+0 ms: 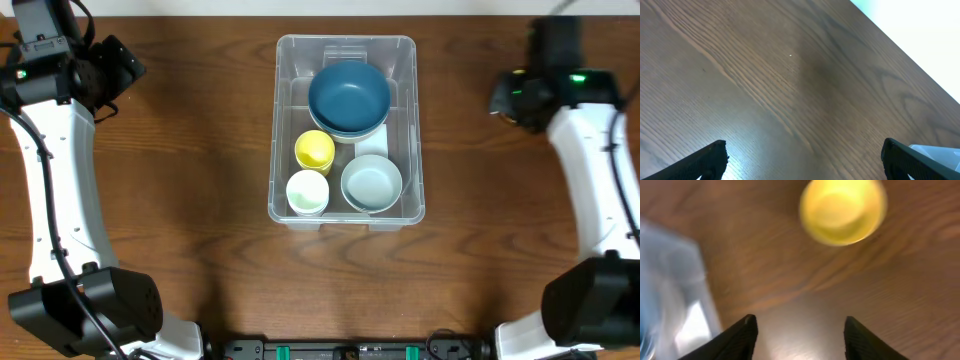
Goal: Pack container
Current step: 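Move the right gripper to the last yellow bowl and grasp it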
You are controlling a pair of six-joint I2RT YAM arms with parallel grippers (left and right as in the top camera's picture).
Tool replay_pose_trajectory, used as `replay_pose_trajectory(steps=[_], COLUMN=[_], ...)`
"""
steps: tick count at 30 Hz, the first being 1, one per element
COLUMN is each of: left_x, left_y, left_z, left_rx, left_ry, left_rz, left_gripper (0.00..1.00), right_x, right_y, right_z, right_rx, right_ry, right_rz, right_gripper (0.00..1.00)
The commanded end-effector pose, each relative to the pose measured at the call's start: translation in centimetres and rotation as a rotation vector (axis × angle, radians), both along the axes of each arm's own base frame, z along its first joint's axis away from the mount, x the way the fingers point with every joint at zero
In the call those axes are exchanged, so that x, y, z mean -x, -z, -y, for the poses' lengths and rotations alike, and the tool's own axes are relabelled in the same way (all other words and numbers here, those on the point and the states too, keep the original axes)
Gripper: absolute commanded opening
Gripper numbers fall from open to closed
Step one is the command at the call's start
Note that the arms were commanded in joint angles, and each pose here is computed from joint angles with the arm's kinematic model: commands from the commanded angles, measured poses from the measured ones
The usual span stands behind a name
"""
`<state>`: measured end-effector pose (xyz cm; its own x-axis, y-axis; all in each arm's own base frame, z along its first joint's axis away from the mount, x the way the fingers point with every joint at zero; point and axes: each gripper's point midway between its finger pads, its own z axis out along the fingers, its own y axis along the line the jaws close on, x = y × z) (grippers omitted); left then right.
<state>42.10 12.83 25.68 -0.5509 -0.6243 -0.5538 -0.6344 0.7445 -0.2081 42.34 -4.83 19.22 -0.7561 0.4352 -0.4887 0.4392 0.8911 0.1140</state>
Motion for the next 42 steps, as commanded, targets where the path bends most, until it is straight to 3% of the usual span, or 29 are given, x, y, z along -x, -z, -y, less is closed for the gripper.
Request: replay_pose_trajectory(steps=[1, 10, 19, 30, 35, 42], left_x=[0.1, 0.1, 0.1, 0.1, 0.1, 0.1], left_y=[-0.2, -0.2, -0.2, -0.2, -0.2, -0.2], left_z=[-0.4, -0.4, -0.4, -0.4, -0.4, -0.4], left_rx=[-0.016, -0.016, -0.016, -0.016, -0.016, -0.016], left_ry=[-0.003, -0.003, -0.003, -0.003, -0.003, -0.003], left_rz=[-0.001, -0.001, -0.001, -0.001, -0.001, -0.001], left_gripper=[0.98, 0.98, 0.98, 0.98, 0.98, 0.98], right_x=[-0.2, -1.1, -4.4, -5.1, -4.7, -4.6], right_y=[-0.3, 4.6, 12.0, 16.5, 17.1, 17.1], right_z=[3.2, 9.7, 9.6, 9.9, 10.7, 10.9], right_rx=[-0.063, -0.181, -0.351, -0.365, -0.319, -0.311], right_ry=[0.103, 0.280, 0.269, 0.281, 0.313, 0.317], right_rz=[0.039, 0.039, 0.011, -0.030, -0.048, -0.051], right_gripper=[0.62, 0.72, 0.68, 0.65, 0.56, 0.35])
